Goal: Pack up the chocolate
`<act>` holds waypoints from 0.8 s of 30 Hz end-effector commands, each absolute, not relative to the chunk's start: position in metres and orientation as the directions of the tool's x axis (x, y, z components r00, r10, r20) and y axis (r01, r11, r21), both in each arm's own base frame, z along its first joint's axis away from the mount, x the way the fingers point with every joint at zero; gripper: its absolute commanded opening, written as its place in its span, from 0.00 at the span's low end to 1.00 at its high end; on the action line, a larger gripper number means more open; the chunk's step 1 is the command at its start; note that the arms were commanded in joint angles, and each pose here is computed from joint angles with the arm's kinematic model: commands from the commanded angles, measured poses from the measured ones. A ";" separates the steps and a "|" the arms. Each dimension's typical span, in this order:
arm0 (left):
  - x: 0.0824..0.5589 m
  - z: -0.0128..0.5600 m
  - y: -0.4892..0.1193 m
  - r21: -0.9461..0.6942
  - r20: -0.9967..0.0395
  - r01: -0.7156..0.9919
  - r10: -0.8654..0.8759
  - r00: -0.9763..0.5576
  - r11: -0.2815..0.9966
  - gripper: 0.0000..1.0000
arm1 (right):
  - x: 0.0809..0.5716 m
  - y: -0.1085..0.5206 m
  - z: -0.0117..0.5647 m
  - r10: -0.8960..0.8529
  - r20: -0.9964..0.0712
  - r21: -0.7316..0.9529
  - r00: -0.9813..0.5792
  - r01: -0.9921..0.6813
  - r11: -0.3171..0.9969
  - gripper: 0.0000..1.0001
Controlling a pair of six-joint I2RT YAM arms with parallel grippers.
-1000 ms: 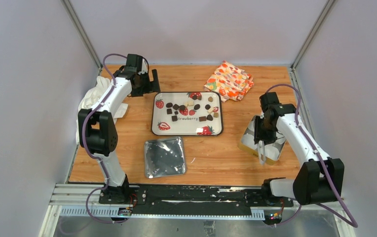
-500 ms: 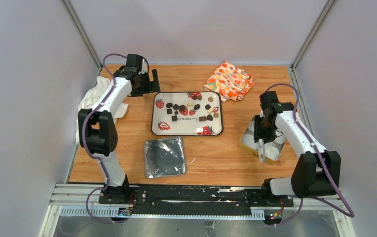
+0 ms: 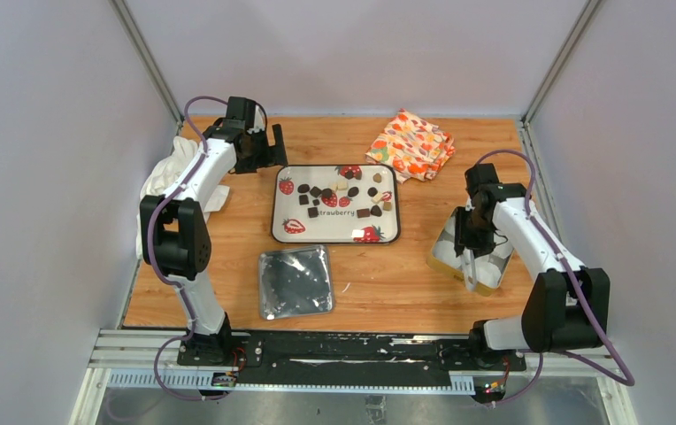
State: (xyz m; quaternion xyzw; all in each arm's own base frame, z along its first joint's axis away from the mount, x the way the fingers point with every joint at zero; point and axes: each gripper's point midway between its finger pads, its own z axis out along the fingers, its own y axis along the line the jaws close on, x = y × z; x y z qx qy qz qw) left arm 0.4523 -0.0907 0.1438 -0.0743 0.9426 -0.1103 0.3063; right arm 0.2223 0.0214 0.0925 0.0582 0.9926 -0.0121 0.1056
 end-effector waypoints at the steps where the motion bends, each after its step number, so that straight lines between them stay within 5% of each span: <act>1: 0.458 0.144 -0.090 -0.258 -0.566 -0.070 -0.210 -0.797 0.964 1.00 | 0.228 0.018 0.096 0.112 -0.222 -0.014 -0.969 0.117 0.993 0.44; 12: 0.461 0.146 -0.092 -0.264 -0.570 -0.065 -0.210 -0.794 0.962 1.00 | 0.233 0.018 0.110 0.116 -0.257 -0.004 -0.959 0.121 0.993 0.39; 21: 0.462 0.150 -0.093 -0.271 -0.576 -0.054 -0.207 -0.791 0.961 1.00 | 0.260 0.034 0.169 0.079 -0.384 0.079 -0.920 0.052 0.995 0.02; 24: 0.462 0.151 -0.094 -0.273 -0.578 -0.049 -0.204 -0.790 0.961 1.00 | 0.269 0.063 0.180 0.013 -0.373 0.153 -0.928 -0.048 0.987 0.00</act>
